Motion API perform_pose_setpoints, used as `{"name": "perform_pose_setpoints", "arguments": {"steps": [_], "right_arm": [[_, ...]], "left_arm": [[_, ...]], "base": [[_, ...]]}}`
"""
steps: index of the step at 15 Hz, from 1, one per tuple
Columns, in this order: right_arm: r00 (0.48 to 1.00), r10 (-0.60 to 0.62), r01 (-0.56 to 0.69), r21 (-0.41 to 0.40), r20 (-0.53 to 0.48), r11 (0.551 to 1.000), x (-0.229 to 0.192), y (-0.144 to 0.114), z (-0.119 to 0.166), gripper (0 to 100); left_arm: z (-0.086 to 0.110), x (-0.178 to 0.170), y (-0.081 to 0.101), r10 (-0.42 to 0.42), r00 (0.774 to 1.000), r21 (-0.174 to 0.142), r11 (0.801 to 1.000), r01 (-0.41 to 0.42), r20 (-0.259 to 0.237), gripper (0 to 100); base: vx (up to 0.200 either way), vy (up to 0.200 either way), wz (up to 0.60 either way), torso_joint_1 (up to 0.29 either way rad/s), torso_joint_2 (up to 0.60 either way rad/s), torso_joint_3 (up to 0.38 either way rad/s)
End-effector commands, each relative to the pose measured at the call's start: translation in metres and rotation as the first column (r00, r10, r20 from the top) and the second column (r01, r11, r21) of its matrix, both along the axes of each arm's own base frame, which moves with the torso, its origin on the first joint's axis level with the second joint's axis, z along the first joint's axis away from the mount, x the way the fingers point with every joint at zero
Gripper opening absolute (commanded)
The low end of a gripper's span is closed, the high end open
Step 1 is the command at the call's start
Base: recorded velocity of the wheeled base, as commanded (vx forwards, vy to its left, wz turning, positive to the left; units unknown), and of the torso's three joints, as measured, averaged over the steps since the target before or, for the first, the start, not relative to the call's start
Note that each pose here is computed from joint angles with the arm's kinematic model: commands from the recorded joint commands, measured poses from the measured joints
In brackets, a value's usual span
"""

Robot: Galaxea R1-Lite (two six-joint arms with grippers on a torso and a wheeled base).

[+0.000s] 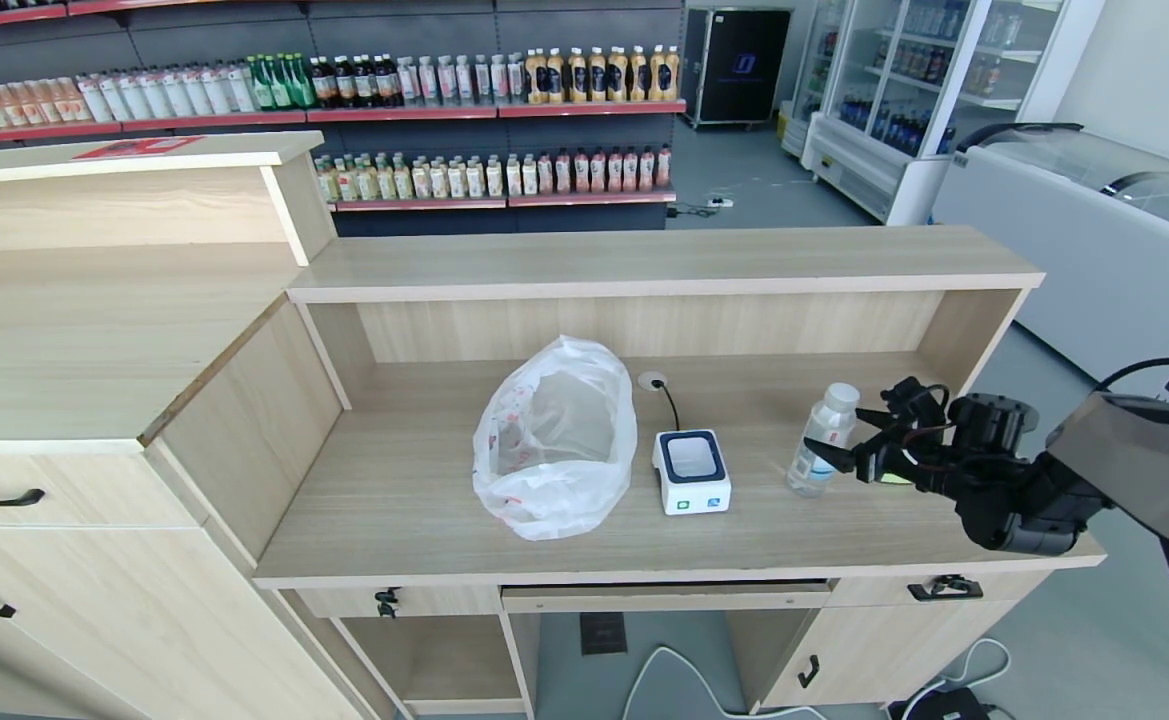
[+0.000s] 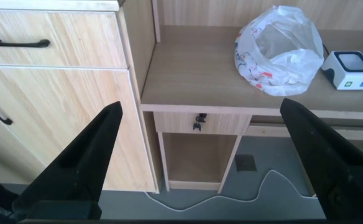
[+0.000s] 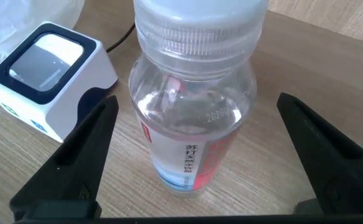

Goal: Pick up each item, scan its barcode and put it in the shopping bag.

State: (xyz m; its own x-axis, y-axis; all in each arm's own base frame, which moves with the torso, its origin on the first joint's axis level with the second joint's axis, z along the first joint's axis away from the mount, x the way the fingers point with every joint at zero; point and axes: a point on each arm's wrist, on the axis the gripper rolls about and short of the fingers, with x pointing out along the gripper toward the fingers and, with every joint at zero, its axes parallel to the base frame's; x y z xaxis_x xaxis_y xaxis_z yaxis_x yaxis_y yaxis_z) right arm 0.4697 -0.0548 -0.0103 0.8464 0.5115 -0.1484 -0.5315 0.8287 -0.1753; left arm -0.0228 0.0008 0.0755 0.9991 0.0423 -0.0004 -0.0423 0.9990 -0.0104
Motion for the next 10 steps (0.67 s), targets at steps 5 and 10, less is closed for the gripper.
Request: {"name": "perform_pose_setpoints", "arguments": {"steps": [5,10], "right_arm": [[0.999,0.036,-0.036,0.012,-0.003,0.999,0.012,0.016,-0.016,100],[0.999,0.051,-0.051,0.013,-0.003,0.999,0.016,0.023,-0.023,100]], "left_arm": [[0.000,0.000,0.000,0.001,1.000,0.000,1.000,-0.001,0.000,100],[0.000,0.000,0.000,0.001,1.000,0.000,1.000,-0.001,0.000,100]], "base": [[0.000,0.000,0.00,0.000,0.00,0.000],[0.000,0.000,0.00,0.000,0.00,0.000]]}}
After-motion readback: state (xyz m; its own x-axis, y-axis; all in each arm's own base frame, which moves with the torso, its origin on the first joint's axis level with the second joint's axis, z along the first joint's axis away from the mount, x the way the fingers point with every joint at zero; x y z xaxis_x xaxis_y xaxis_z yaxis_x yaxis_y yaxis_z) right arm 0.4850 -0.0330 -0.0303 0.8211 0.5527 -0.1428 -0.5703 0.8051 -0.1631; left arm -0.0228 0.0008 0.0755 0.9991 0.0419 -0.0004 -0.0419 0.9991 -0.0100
